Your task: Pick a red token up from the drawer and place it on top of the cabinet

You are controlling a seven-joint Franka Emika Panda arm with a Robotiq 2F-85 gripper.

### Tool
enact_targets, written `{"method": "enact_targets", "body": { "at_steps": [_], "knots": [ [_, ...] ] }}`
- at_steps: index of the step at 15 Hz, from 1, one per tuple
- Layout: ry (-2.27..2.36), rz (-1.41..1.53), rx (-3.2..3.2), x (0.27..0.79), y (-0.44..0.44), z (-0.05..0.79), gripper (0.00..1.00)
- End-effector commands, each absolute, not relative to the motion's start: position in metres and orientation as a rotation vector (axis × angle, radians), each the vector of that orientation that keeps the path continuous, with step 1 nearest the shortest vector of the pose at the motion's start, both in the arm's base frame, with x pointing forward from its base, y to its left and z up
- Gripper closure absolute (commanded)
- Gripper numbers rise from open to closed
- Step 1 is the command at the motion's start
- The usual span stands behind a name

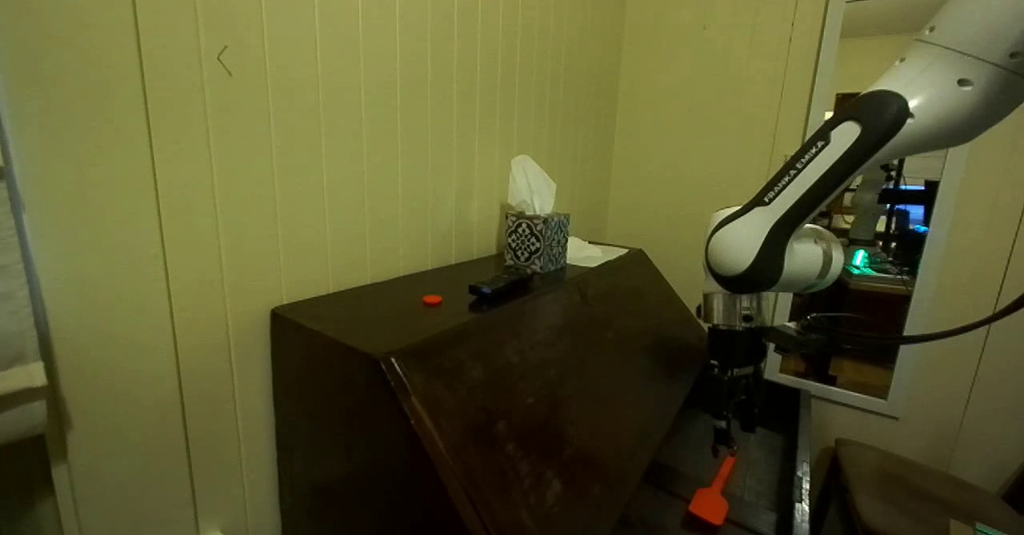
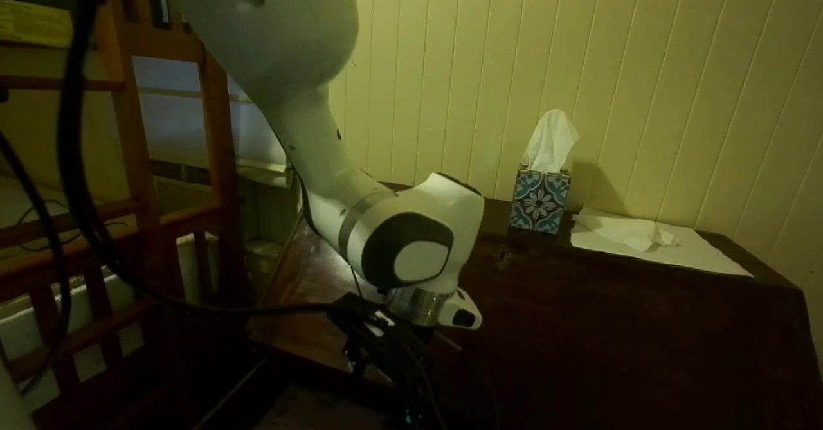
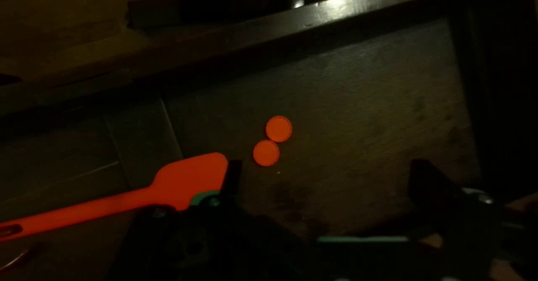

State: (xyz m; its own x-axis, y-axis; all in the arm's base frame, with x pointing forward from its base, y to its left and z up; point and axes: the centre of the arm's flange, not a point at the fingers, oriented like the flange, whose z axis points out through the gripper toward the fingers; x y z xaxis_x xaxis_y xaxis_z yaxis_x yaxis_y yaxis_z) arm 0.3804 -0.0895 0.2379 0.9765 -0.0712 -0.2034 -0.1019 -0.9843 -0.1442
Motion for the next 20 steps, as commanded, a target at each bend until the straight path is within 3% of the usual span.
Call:
{"method": "enact_targets", "body": {
  "at_steps": [1,9,20],
  "knots": [
    [0.138,0.256,-3.083,0.396,-0.100,0.195,0.00],
    [0.149,0.239,-3.072,0.392,-0.097,0.200,0.00],
    [0.024,0.233,-3.116,0.413,-0.067,0.106,0.00]
  ]
}}
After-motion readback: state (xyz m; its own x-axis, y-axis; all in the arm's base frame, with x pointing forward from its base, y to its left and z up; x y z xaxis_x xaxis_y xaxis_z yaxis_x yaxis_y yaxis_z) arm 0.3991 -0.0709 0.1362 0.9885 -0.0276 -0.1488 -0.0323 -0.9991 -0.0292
